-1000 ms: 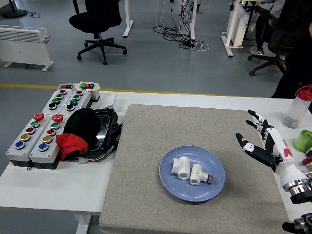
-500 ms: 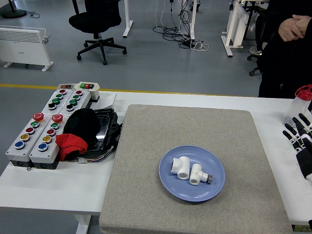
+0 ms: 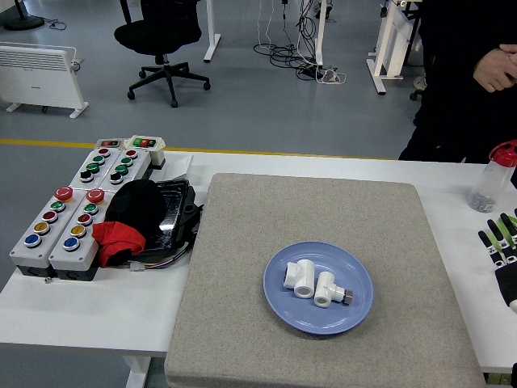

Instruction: Pick pipe place plate twice

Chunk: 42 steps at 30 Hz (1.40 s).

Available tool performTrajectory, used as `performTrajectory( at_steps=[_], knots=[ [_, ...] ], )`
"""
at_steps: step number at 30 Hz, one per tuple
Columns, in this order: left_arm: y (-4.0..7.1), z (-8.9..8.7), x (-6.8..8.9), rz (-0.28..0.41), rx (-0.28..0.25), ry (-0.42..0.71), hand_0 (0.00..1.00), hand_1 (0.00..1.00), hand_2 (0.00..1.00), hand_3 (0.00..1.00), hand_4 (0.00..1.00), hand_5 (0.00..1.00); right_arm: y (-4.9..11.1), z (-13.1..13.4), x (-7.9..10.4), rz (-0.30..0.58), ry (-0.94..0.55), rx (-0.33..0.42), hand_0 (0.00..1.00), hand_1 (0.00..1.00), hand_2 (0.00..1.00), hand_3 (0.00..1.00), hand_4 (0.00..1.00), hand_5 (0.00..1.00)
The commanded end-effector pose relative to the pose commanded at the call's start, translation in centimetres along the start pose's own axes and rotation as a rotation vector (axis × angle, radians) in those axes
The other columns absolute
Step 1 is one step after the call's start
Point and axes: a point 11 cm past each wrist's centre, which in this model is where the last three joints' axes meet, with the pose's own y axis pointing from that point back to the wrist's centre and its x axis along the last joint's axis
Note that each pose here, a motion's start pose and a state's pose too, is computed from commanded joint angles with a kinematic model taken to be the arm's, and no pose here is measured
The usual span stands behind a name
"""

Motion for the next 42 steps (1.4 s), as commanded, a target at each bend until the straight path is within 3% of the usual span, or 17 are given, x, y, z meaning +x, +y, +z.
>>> performTrajectory(
  at_steps=[9,42],
  knots=[
    [-0.05,-0.1,0.23,0.008,0.002,0.001,0.711,0.745,0.718,0.654,0.397,0.998,0.44,0.54,0.84,0.026,-0.002,0.006,0.797,0.763,0.827,0.801,0.598,0.537],
    [0.11,0.41,-0.11,0.002,-0.007,0.0,0.712,0.745,0.719,0.652,0.397,0.998,0.22,-0.12,0.39,0.013,-0.03,0.046,0.792,0.758,0.826,0.79,0.566,0.556]
  ],
)
